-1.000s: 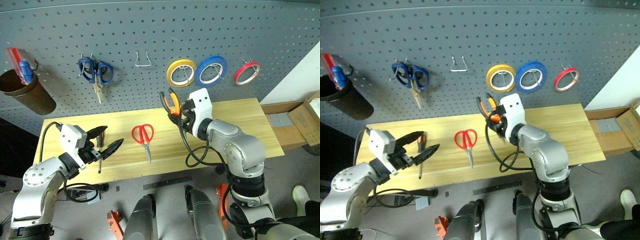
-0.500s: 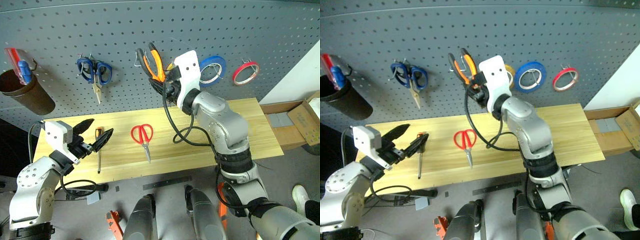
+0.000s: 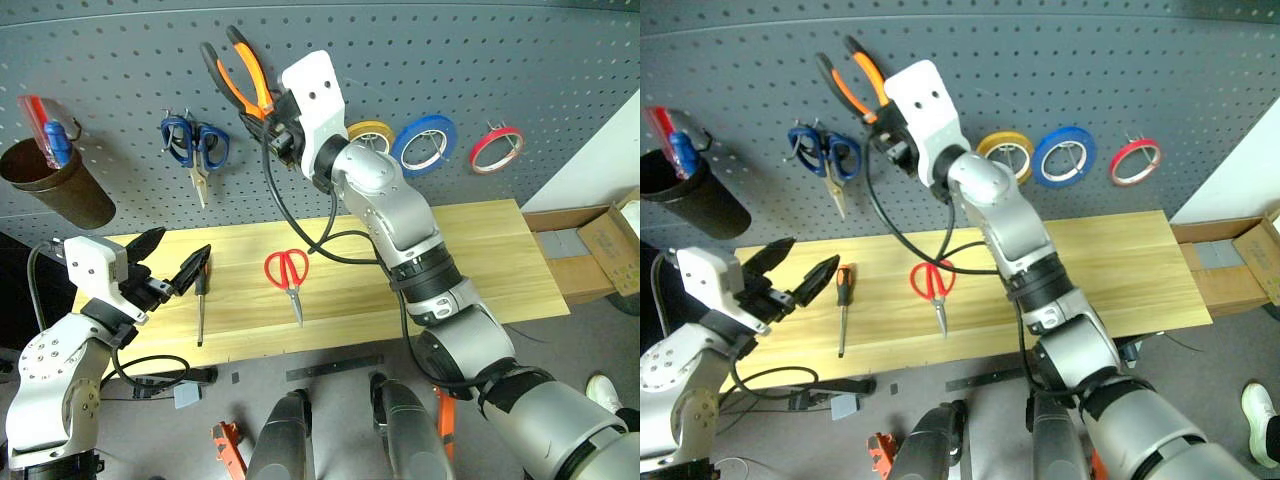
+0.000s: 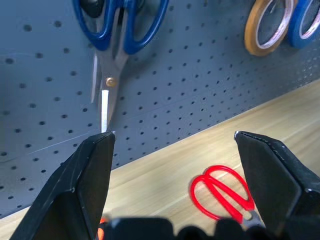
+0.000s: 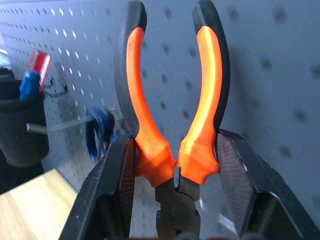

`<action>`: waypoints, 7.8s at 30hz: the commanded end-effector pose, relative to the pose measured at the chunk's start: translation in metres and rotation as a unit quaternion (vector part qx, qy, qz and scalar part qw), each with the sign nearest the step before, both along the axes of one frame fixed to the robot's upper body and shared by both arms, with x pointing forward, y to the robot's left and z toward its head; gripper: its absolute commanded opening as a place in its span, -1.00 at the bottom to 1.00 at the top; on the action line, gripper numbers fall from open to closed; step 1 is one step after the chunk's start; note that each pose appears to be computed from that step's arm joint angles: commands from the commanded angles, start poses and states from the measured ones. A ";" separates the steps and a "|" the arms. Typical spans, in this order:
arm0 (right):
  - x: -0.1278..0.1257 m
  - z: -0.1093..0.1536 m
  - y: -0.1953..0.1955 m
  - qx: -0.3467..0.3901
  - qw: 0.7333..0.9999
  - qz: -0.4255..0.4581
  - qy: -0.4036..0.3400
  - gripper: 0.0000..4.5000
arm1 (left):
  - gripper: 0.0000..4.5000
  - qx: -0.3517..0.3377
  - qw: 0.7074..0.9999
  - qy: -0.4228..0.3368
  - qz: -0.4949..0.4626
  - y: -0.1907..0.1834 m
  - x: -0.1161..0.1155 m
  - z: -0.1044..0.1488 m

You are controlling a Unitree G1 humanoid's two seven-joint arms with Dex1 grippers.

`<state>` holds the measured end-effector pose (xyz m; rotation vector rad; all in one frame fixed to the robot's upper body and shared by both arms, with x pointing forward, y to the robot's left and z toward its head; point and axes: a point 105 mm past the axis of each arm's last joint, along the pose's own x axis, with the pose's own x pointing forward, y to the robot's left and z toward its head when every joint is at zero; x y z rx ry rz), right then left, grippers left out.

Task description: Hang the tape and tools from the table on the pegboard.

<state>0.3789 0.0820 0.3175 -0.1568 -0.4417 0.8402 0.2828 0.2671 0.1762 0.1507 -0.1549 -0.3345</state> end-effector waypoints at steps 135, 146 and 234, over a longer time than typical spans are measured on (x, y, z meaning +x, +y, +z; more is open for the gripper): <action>-0.091 -0.144 -0.126 -0.221 0.938 0.079 0.255 1.00 | -0.95 -0.038 0.928 0.320 0.186 -0.091 0.053 -0.157; -0.087 -0.135 -0.129 -0.219 0.944 0.076 0.235 1.00 | -0.95 -0.017 0.960 0.210 0.182 -0.065 0.032 -0.109; -0.079 -0.081 -0.116 -0.164 0.973 0.142 0.075 1.00 | -0.98 -0.078 0.979 -0.082 0.170 -0.037 0.042 0.026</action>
